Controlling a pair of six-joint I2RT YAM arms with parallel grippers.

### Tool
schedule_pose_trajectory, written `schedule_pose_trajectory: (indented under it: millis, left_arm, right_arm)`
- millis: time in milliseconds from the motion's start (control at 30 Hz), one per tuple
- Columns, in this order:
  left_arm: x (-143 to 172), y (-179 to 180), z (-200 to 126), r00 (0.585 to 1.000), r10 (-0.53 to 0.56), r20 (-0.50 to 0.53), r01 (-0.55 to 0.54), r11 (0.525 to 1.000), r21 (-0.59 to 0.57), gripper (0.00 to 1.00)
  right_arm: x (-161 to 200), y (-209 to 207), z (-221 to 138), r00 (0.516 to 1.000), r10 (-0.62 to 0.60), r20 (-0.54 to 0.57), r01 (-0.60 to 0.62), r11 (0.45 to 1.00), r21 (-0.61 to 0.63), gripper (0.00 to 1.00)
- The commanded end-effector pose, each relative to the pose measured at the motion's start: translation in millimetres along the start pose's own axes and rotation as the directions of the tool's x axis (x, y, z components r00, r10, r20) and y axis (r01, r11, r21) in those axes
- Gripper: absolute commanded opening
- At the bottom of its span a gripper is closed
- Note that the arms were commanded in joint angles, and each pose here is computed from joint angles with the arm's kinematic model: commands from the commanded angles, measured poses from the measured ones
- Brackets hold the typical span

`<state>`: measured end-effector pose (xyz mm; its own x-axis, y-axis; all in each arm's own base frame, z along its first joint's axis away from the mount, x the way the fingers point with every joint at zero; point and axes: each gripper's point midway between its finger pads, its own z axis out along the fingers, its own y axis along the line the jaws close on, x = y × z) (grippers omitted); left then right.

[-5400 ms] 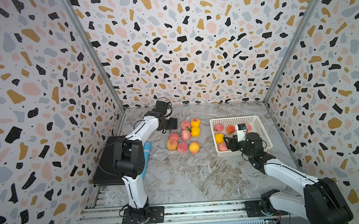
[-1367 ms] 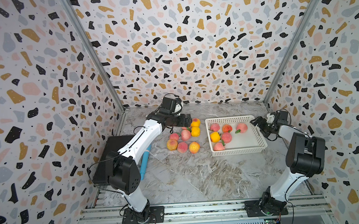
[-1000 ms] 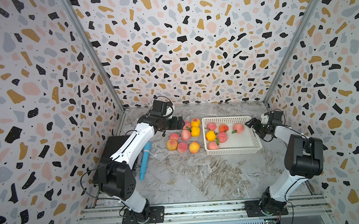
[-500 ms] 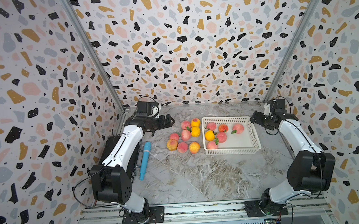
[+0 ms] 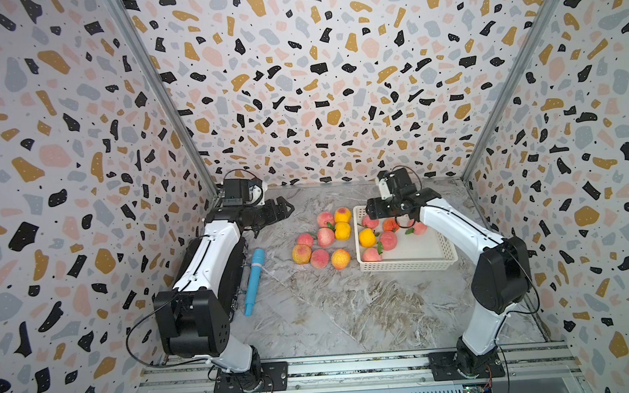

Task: Put the peaches into the basket
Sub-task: Pick up the peach from the center of the board.

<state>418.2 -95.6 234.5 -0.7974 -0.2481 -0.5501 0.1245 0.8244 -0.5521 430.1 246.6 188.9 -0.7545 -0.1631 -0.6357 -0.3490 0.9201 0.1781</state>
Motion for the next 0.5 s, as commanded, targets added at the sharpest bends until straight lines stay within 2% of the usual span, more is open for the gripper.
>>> schedule_pose_trajectory:
  millis: [0,100,233,367,467]
  left_arm:
    - [-4.1,0.4,-2.5,1.000,0.007,0.019,-0.007,1.000,0.012,0.95]
    - [-4.0,1.6,-2.4,1.000,0.005,0.017,-0.005,1.000,0.010,0.95]
    - [-4.8,0.9,-4.8,1.000,0.012,0.023,-0.012,1.000,0.008,0.95]
    - [-4.7,1.4,-5.6,1.000,0.015,0.025,-0.015,1.000,0.001,0.94]
    - [-3.5,2.4,-3.8,1.000,0.012,0.020,-0.013,1.000,0.003,0.94]
  right_arm:
    - [6.6,41.8,-15.1,0.995,-0.101,0.001,0.101,0.994,-0.028,0.78]
    - [37.8,75.7,-9.1,0.974,-0.216,-0.067,0.210,0.974,-0.081,0.76]
    - [82.9,99.7,-1.5,0.914,-0.363,-0.180,0.351,0.931,-0.099,0.72]
    - [105.4,105.8,6.6,0.892,-0.390,-0.230,0.370,0.921,-0.125,0.70]
    - [113.1,111.1,14.5,0.884,-0.397,-0.247,0.373,0.917,-0.140,0.72]
